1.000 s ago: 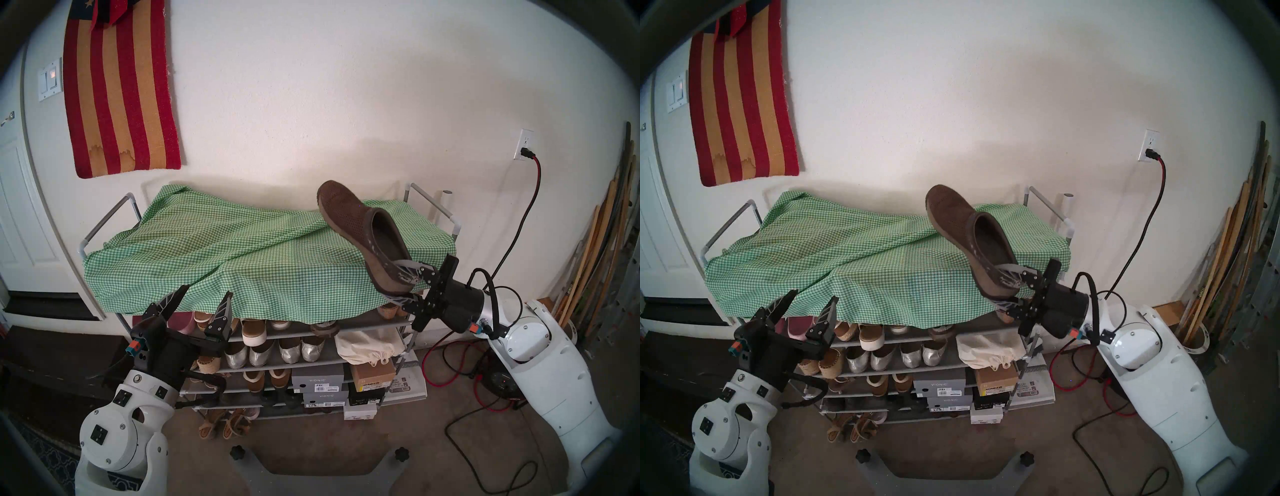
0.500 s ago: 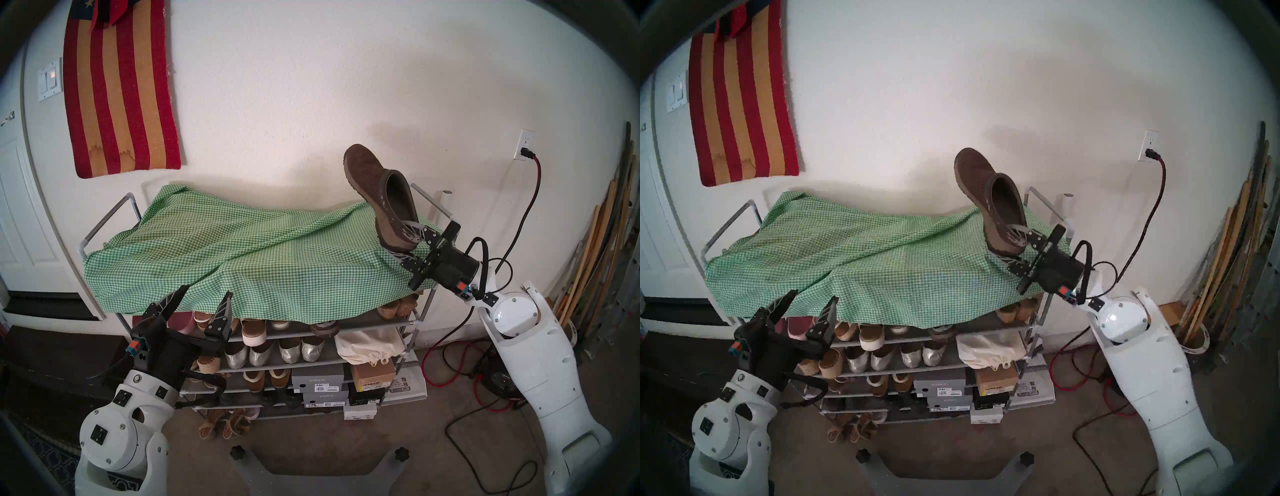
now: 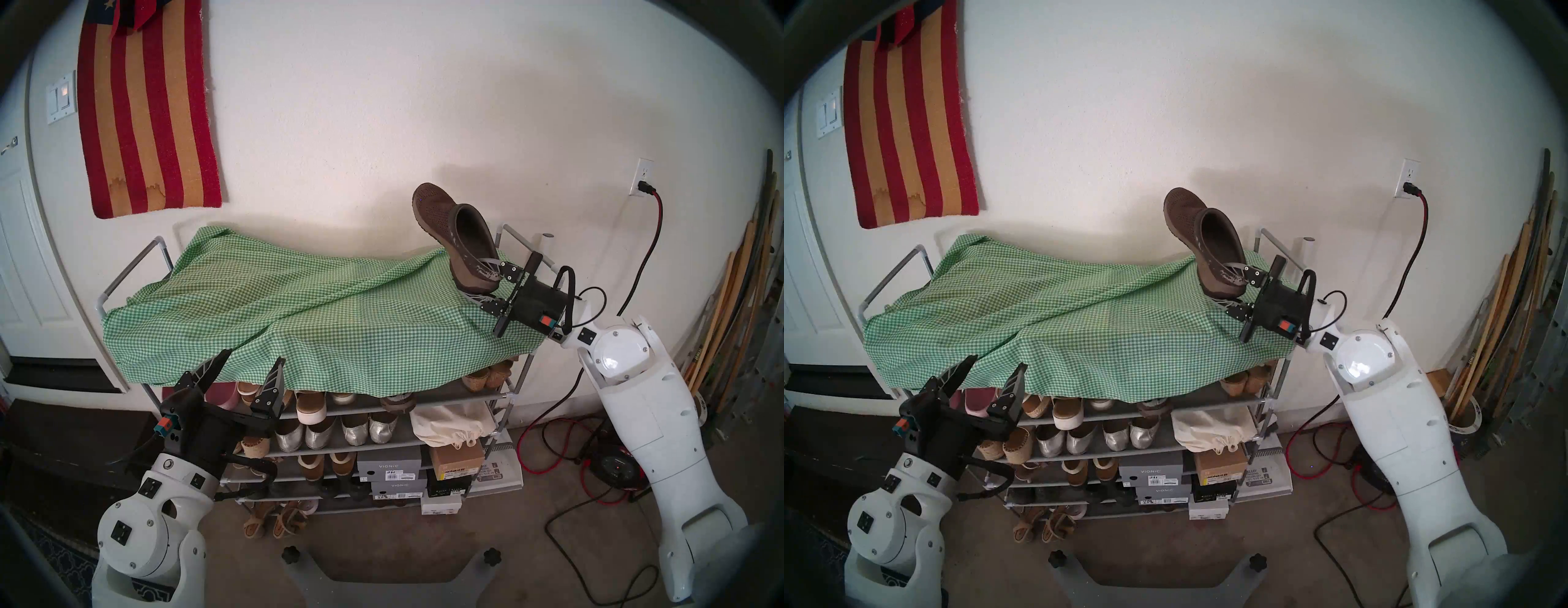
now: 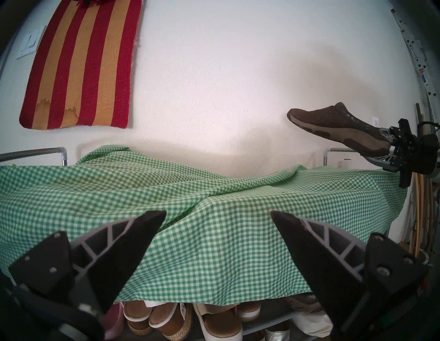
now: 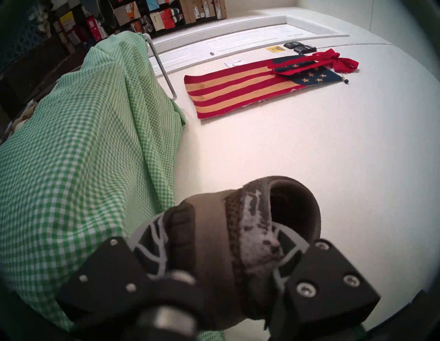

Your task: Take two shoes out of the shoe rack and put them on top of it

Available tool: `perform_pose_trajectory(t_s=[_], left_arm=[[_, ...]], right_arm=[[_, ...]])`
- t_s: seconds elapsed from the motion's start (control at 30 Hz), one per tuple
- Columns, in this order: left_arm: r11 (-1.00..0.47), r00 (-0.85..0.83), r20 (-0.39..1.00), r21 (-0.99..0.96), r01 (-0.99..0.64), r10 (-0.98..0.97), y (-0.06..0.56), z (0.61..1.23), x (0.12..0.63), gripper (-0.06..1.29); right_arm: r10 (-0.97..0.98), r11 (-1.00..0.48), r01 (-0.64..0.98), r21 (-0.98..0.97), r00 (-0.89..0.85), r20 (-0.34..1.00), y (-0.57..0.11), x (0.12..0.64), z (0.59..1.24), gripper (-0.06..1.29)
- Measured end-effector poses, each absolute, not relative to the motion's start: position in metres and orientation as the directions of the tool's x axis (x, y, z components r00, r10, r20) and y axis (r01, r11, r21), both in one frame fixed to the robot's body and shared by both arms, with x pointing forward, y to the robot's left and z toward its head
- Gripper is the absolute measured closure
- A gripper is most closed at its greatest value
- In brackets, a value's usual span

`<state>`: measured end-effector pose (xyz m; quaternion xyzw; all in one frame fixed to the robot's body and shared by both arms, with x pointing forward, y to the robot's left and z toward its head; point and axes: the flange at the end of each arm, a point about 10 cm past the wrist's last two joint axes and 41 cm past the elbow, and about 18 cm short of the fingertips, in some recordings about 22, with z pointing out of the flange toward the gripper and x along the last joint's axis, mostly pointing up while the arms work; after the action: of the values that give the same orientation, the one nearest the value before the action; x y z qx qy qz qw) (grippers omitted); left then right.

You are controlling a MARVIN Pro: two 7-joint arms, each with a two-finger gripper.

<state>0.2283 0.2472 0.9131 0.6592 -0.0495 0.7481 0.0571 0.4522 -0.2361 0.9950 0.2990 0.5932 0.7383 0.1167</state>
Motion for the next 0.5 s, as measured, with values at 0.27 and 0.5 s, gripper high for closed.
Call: perform_pose_trajectory(t_s=[0.27,0.5], left_arm=[[-0.989,-0.124,0.992,0.001,-0.151,0.020,0.247,0.913,0.228,-0.02],[-0.989,-0.124,0.992,0.001,-0.151,0.020,0.247,0.913,0.228,-0.02]], right_arm=[[0.549,-0.235,0.212,0.948,-0.776,0.310,-0.236,0.464,1.017,0.72],[0.540,-0.200,0.296,0.934,-0.762,0.357,-0.241,0.462,1.033,0.72]])
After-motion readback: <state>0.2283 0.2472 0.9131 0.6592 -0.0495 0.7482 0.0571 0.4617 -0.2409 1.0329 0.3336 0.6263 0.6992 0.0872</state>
